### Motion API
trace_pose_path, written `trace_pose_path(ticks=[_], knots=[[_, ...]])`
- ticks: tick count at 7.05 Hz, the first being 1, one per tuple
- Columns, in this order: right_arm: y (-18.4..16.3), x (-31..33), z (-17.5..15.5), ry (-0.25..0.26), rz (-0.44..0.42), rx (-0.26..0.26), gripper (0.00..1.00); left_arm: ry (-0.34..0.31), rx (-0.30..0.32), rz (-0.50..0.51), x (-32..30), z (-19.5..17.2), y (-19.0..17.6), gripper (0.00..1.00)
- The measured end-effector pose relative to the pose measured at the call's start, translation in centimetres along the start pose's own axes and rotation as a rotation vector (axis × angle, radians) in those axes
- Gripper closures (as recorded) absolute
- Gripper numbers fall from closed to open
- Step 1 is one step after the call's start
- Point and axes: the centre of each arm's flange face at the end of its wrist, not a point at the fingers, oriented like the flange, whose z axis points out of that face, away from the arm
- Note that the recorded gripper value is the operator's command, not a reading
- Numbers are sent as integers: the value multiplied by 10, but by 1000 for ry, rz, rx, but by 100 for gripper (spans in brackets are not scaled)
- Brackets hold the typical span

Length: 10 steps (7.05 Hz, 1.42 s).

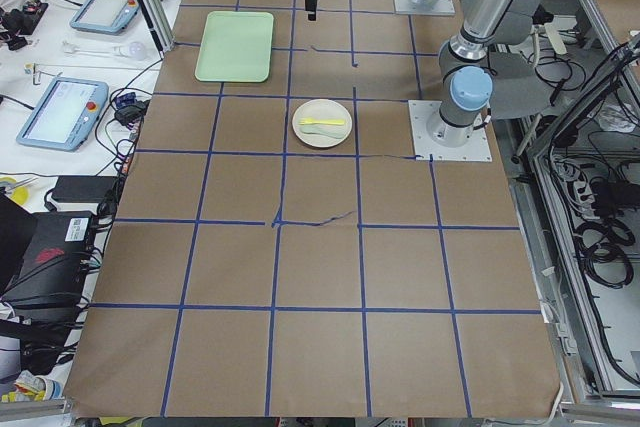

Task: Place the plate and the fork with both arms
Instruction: 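Move the left gripper down to the rim of the white plate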

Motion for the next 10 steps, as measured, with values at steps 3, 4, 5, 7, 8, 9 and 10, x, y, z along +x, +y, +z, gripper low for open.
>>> trace_pose_path(ticks=[3,4,5,7,8,9,10], knots=[[0,-1,0,-1,-1,0,0,8,-9,-54,-29,3,-11,0],[0,-1,0,-1,-1,1,0,11,-16,-95,-47,7,-14,0],[0,-1,0,0,-1,2,0,13,-29,-136,-67,13,-18,0],[0,0,0,-1,0,3,0,21,-66,-196,-109,32,-27,0],[0,0,0,0,0,3,0,30,-84,-201,-129,51,-32,0],[0,0,-1,0,1,4,0,30,-82,-182,-146,75,-37,0],[0,0,-1,0,2,5,0,35,-81,-174,-164,101,-37,0]])
